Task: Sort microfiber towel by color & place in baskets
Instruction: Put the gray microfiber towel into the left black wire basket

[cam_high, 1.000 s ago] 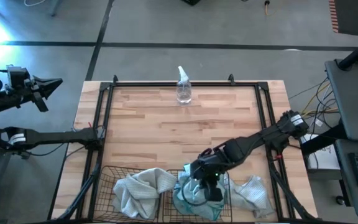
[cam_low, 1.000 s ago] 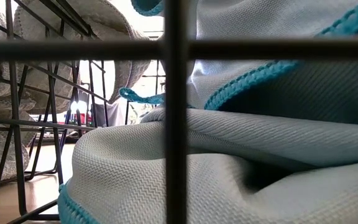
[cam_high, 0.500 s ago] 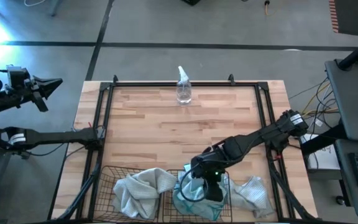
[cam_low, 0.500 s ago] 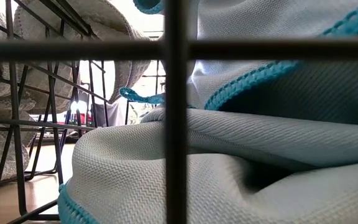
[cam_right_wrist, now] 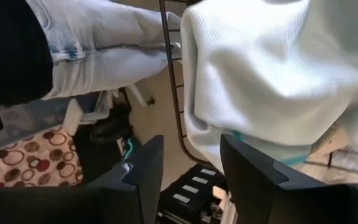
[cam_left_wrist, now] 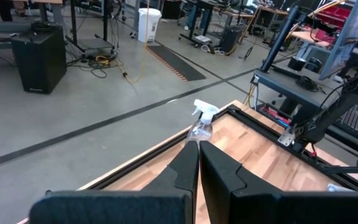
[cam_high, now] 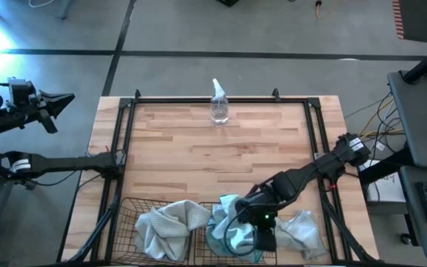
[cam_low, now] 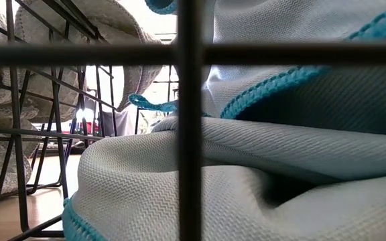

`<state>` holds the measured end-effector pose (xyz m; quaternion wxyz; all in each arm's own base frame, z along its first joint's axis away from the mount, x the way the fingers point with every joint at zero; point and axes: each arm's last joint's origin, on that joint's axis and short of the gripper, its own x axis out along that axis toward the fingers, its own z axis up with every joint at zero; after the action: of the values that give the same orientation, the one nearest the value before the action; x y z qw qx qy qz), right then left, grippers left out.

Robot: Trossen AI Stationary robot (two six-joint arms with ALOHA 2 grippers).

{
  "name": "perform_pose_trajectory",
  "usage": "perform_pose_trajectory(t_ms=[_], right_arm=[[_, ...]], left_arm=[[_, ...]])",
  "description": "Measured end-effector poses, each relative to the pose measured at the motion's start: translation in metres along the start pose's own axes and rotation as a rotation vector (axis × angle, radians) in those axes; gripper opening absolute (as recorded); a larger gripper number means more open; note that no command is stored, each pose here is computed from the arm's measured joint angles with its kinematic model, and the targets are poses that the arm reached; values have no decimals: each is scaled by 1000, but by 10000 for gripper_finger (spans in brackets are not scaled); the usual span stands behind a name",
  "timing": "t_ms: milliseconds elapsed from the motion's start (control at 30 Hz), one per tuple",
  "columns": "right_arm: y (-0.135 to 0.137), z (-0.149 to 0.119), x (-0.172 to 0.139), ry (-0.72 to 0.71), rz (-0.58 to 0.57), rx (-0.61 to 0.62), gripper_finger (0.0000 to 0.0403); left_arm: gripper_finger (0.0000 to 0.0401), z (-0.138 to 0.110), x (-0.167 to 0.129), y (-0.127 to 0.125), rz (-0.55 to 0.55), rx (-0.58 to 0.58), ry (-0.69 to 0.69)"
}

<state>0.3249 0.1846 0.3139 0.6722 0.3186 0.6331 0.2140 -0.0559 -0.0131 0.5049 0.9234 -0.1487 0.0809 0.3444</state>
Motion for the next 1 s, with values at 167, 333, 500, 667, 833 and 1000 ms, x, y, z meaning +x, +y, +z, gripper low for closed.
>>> perform_pose_trajectory(t_ms=[167, 333, 500, 667, 833, 1000], right_arm=[[8, -14, -3, 24, -2, 21, 141], [19, -25, -16, -7, 24, 34, 137], [19, -42, -27, -46, -77, 84, 137], [13, -65, -25, 69, -228, 159, 137], [13, -76, -21, 95, -296, 157, 141], [9, -80, -16, 81, -367, 181, 148]], left_arm=[[0, 0, 0, 0, 0, -14, 0], [0, 0, 0, 0, 0, -16, 0], [0, 0, 0, 0, 0, -16, 0], [0, 0, 0, 0, 0, -16, 0], [0, 0, 0, 0, 0, -16, 0], [0, 0, 0, 0, 0, -16, 0]])
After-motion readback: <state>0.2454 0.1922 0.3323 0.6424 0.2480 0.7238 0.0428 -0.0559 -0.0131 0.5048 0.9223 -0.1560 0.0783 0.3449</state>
